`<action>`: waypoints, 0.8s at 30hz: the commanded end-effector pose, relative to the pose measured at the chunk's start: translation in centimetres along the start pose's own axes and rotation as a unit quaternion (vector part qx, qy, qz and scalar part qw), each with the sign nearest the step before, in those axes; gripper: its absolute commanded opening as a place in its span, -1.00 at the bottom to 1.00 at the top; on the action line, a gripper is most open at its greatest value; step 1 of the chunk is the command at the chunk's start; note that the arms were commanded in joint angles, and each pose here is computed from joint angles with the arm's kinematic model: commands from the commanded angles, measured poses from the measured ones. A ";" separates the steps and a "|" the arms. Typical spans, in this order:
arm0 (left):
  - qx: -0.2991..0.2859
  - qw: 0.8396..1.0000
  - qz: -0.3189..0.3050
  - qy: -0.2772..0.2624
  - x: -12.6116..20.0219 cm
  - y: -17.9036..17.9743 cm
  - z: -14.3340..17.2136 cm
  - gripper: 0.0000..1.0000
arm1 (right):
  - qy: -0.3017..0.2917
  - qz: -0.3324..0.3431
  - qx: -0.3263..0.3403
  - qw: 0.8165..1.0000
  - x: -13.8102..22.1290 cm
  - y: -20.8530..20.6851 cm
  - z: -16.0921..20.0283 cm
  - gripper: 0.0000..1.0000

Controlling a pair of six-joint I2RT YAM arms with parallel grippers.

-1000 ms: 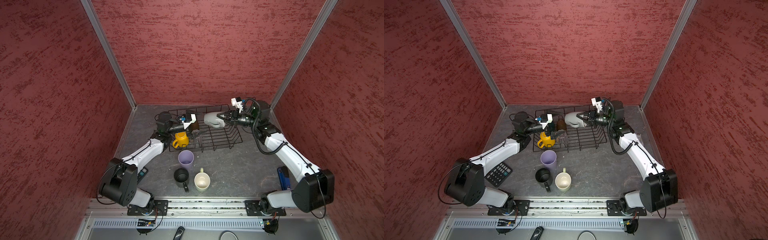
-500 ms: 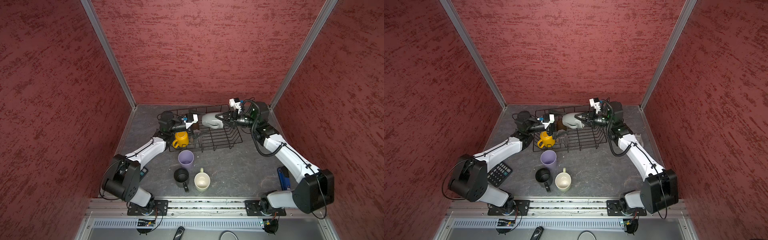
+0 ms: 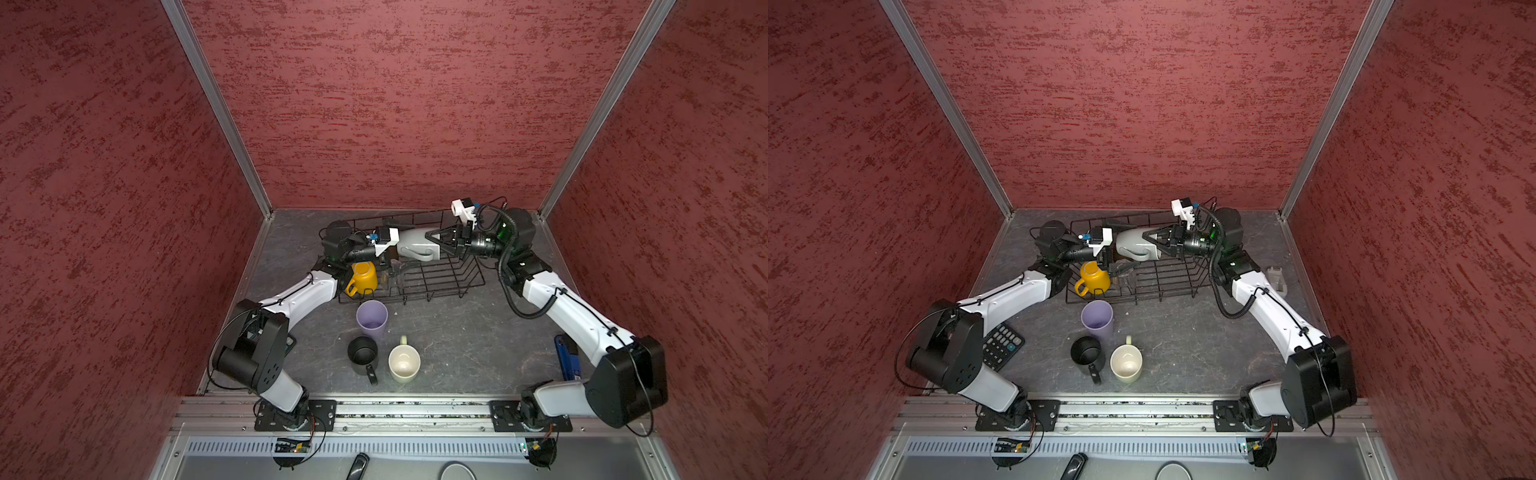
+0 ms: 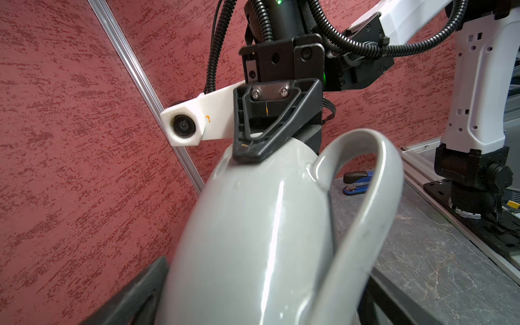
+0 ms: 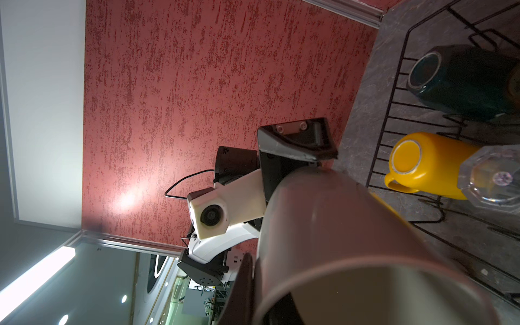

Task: Load cups into a dish rack
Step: Place the cup upside down at the dish rack.

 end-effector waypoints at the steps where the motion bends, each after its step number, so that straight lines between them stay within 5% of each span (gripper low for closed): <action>1: -0.013 1.000 0.014 -0.021 -0.4 0.0 -1.2 0.99 | 0.001 -0.035 0.039 0.999 0.0 2.3 0.1 -1.00; 24: -0.009 0.997 0.058 -0.040 -1.3 -0.7 -1.5 0.98 | 0.009 -0.062 0.020 0.998 -0.5 1.9 0.4 -1.00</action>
Point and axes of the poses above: each gripper's point midway between its finger pads, its own x axis back along the fingers, its own y axis along the line the jaws close on, z = x × y, the point moved 5 cm from there along x, back along the fingers, and after that the axes turned 2 degrees about x, right-handed, at the moved point
